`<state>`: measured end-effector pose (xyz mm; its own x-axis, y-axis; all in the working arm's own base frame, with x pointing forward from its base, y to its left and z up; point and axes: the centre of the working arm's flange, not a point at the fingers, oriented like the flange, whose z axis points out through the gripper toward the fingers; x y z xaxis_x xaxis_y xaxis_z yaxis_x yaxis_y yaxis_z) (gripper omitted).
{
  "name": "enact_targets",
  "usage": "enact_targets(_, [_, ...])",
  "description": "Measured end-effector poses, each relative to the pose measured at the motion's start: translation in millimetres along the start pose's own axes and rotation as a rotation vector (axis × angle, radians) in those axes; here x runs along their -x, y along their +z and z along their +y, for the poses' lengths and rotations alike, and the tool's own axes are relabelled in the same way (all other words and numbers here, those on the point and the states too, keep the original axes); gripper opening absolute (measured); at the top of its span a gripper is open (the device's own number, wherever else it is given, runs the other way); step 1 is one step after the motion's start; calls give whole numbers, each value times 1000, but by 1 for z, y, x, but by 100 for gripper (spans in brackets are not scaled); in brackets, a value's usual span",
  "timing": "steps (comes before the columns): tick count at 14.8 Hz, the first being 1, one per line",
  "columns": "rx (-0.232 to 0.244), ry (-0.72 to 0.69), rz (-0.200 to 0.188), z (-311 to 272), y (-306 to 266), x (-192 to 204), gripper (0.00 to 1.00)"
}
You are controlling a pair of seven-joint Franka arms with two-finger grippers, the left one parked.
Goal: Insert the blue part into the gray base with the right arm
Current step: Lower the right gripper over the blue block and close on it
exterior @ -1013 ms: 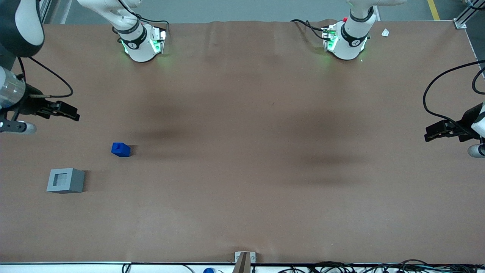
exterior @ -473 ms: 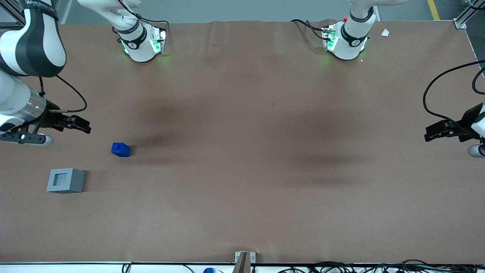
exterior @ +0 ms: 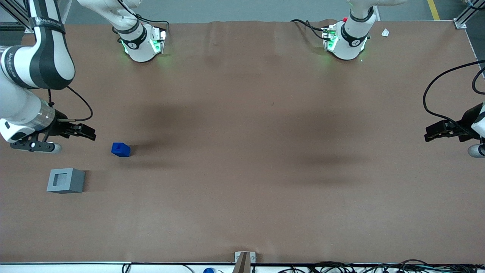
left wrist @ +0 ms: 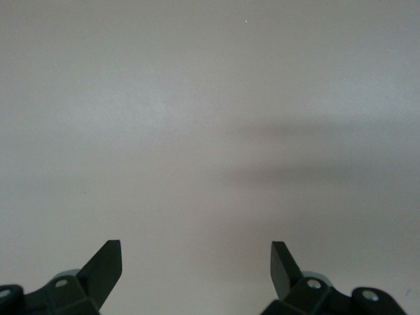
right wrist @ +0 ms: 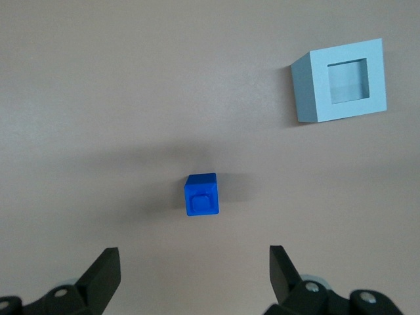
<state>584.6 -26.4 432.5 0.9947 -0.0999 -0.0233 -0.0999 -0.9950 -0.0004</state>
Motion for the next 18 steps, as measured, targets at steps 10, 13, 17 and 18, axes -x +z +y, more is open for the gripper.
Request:
enact_targets(10, [7, 6, -16, 4, 98, -15, 100])
enact_targets(13, [8, 2, -18, 3, 134, -6, 97])
enact_targets(17, [7, -4, -6, 0, 164, -2, 91])
enact_targets(18, [8, -5, -3, 0, 175, 1, 90])
